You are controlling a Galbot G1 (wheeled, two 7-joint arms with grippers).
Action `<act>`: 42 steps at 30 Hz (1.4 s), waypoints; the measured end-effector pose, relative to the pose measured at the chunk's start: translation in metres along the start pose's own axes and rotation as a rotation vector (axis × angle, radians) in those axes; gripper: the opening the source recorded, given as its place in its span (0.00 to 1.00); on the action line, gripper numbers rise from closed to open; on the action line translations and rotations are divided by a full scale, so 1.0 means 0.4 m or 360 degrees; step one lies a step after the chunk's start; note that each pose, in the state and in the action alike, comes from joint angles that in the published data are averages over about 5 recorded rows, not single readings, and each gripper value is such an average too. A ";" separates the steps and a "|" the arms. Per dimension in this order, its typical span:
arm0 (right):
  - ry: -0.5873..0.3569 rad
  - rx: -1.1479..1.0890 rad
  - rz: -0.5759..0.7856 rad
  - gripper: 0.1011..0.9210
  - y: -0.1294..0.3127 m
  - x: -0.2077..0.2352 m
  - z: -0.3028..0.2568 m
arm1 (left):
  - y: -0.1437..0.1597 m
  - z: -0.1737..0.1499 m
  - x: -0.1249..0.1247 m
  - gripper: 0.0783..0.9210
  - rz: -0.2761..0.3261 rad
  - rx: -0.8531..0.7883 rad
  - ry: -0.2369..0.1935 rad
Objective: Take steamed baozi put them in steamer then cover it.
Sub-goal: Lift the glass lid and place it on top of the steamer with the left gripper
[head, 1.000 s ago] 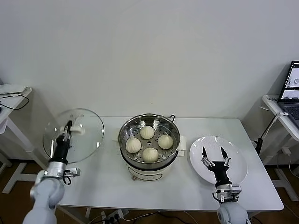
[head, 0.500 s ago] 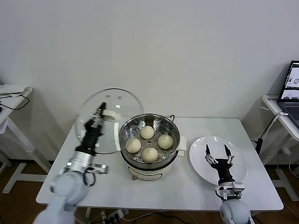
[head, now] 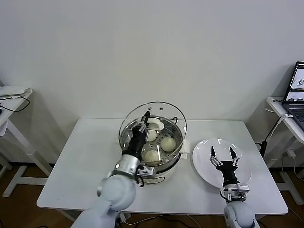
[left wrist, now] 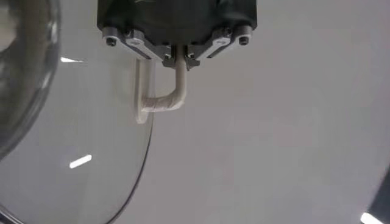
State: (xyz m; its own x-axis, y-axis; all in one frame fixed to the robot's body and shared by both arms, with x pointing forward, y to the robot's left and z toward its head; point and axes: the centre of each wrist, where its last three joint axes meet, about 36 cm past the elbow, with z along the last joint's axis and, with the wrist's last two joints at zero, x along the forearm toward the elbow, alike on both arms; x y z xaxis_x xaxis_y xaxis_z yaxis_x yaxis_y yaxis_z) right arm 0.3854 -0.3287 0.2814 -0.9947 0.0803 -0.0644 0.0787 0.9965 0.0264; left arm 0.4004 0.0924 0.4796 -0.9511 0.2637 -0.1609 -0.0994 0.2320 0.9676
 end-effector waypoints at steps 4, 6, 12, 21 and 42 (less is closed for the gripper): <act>0.0005 -0.0008 0.0006 0.88 0.003 0.000 0.008 | -0.022 -0.013 -0.023 0.14 0.0071 -0.0062 0.0043; 0.0007 -0.0013 0.0007 0.88 0.007 0.000 0.011 | -0.034 -0.013 -0.031 0.14 0.0100 -0.0097 0.0064; 0.0003 -0.0014 0.0005 0.88 0.012 -0.006 0.010 | -0.062 -0.020 -0.047 0.14 0.0157 -0.0173 0.0101; 0.0002 -0.0006 0.0007 0.88 0.009 -0.008 0.010 | -0.091 -0.029 -0.069 0.14 0.0216 -0.0221 0.0147; 0.0011 0.0008 0.0012 0.88 0.009 -0.014 0.029 | -0.111 -0.044 -0.089 0.14 0.0261 -0.0214 0.0204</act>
State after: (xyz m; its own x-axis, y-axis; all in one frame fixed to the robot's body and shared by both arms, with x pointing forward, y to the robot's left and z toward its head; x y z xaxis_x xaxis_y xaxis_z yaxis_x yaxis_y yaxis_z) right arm 0.3920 -0.3252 0.2704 -0.9945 0.0878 -0.0576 0.0867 0.9960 0.0221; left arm 0.4337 0.0562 0.4456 -0.9862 0.1646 0.0178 0.0292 0.0667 0.9973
